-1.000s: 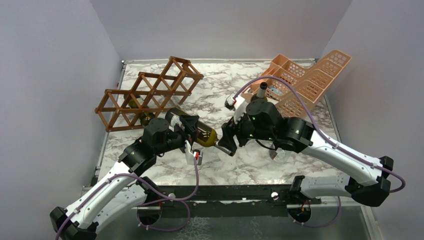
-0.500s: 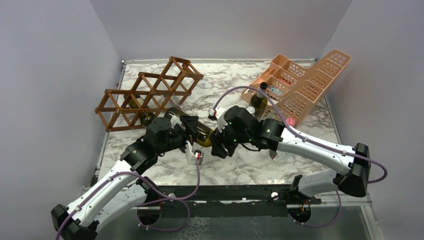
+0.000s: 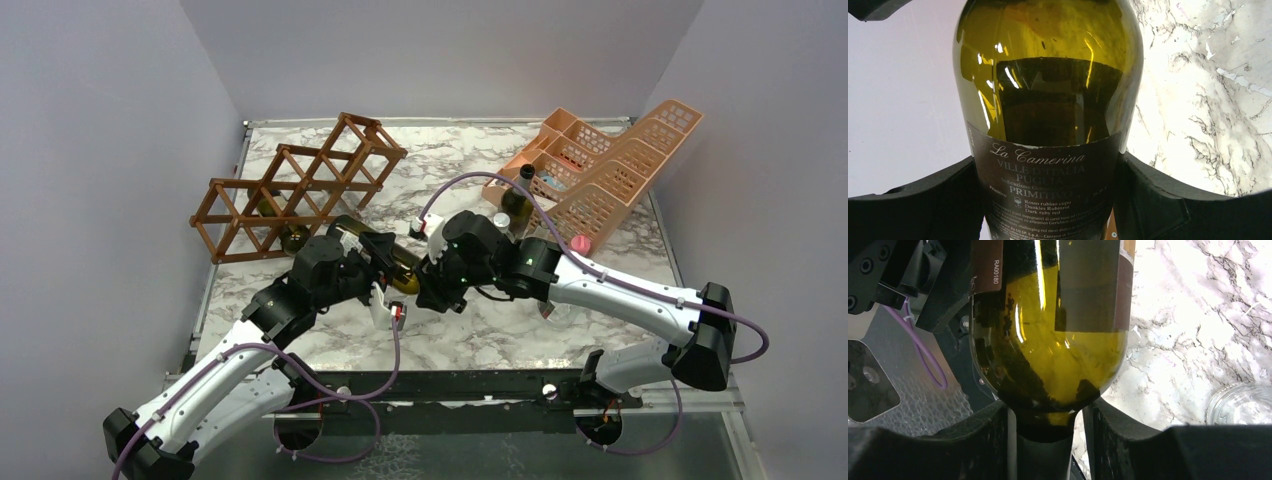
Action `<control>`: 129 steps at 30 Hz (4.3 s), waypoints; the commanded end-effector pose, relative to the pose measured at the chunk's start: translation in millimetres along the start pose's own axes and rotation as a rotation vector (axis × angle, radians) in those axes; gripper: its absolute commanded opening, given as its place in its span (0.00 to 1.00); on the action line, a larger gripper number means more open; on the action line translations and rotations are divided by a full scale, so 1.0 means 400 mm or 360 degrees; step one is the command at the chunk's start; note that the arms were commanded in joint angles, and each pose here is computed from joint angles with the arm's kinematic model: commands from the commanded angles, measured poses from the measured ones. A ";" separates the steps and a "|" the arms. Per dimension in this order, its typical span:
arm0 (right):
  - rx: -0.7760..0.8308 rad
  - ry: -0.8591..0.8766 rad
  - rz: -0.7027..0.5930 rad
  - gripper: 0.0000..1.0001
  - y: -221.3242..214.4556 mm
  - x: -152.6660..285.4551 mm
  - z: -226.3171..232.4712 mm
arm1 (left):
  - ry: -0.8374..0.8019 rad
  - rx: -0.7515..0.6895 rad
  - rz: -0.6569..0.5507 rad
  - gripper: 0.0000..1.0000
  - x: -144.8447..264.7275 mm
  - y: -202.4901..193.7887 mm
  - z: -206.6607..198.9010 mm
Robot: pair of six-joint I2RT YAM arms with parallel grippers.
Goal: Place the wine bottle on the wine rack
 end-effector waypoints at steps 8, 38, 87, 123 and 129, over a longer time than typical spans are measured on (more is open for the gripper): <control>-0.0025 -0.0010 -0.0073 0.24 0.013 -0.019 -0.004 | 0.0226 -0.0060 -0.0047 0.00 0.020 0.013 0.085; -0.0215 -0.0385 -0.0512 0.01 0.092 0.071 -0.069 | 0.0698 0.0694 -0.0023 0.99 0.088 0.008 0.154; -0.0348 -0.0099 -0.0411 0.01 0.242 -0.286 0.059 | 0.1668 0.2358 0.0312 0.99 0.386 -0.075 0.394; -0.0345 -0.0149 -0.0427 0.29 0.401 -0.463 0.028 | 0.1565 0.2348 0.0280 0.99 0.368 -0.064 0.400; -0.0347 -0.0150 -0.0380 0.32 0.406 -0.480 0.010 | 0.1534 0.2343 0.0274 0.99 0.358 -0.062 0.398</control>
Point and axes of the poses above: each gripper's point midway between its finger pads, its own x axis back along the fingers, its own z axis along the line the jaws close on, y = z × x, the point moved 4 cm from there along x, back along the fingers, and after that the axes turned 10 degrees about -x, right-handed, at the moved point
